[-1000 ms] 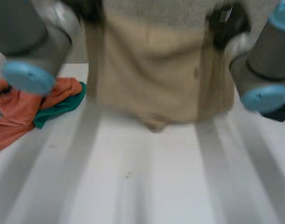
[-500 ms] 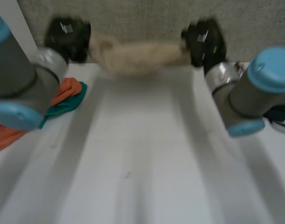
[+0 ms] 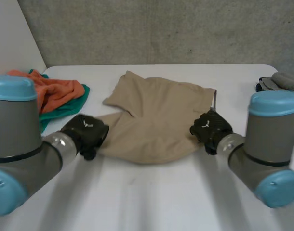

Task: Fold the laundry.

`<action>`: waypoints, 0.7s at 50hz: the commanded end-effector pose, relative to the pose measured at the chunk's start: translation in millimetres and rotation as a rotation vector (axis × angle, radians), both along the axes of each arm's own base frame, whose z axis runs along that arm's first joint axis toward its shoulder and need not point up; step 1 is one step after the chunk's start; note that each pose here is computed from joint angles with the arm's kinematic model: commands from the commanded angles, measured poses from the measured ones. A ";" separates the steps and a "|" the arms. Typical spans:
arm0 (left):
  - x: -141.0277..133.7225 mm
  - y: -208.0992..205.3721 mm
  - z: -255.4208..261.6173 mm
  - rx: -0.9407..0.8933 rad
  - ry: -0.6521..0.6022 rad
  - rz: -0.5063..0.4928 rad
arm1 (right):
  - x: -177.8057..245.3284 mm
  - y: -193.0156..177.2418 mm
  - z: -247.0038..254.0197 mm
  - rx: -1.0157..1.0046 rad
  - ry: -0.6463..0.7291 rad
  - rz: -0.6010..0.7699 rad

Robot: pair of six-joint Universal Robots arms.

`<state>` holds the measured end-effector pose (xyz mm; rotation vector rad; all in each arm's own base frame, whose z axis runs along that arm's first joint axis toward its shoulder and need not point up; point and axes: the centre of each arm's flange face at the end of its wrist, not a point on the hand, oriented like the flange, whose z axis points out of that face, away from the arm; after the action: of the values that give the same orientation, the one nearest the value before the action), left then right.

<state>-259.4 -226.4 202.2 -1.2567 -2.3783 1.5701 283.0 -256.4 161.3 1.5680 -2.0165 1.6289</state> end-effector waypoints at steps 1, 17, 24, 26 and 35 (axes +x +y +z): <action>17.4 64.6 15.6 0.179 -0.174 -0.122 | -38.7 39.1 32.9 0.071 0.176 0.027; -28.7 23.7 51.7 -0.160 -0.175 -0.210 | -49.5 -1.5 34.3 0.088 0.073 -0.010; -75.4 -59.0 52.2 -0.429 -0.078 -0.067 | -26.9 -68.5 24.0 -0.084 -0.131 -0.165; -84.4 -73.7 51.4 -0.480 -0.059 -0.042 | -22.6 -82.1 20.7 -0.136 -0.155 -0.190; -118.7 -130.1 17.7 -0.616 -0.033 -0.003 | 0.3 -142.6 2.4 -0.409 -0.277 -0.202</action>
<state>-359.4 -327.1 242.7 -1.3703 -2.0134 2.3062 271.1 -365.5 174.8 1.1019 -1.9029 1.9433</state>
